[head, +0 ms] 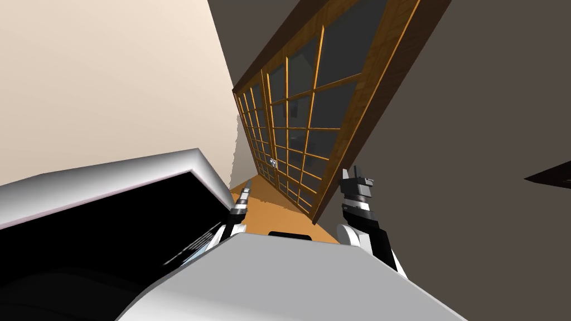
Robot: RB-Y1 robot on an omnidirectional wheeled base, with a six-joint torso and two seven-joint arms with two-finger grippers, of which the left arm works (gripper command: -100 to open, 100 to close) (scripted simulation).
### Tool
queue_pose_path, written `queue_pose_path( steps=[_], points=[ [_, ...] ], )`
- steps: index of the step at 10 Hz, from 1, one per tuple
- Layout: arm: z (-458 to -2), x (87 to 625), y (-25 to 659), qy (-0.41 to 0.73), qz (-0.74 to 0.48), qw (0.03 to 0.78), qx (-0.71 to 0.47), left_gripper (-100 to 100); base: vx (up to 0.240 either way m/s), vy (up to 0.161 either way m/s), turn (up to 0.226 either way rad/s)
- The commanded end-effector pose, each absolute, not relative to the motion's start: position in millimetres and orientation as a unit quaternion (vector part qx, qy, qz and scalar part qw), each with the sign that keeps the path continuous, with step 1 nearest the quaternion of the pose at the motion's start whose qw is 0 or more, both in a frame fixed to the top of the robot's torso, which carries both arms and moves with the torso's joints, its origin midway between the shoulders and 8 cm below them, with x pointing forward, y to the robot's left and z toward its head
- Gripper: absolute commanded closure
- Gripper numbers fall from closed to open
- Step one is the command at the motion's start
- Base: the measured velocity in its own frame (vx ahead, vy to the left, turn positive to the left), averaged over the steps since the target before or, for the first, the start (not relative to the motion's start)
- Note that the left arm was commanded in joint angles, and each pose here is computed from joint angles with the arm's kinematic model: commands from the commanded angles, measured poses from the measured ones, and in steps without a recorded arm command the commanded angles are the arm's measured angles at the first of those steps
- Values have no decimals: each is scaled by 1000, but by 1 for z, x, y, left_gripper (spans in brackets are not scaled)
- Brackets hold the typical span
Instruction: Push the door open
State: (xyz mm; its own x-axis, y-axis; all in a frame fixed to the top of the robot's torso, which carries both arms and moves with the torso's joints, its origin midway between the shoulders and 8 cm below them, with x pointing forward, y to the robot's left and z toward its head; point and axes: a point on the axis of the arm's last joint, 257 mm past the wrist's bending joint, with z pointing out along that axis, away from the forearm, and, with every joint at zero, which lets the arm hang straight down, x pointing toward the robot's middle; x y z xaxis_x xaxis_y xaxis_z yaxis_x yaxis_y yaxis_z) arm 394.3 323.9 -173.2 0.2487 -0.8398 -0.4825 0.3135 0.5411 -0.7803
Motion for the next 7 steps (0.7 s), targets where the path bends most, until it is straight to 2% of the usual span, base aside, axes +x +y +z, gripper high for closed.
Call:
queue_pose_path(
  steps=[1,7],
  points=[
    [-184,394,327,485,-373,743,-269,-100,67,83,-133],
    [-222,396,335,530,-315,751,-236,-100,65,93,-137]
  ],
)
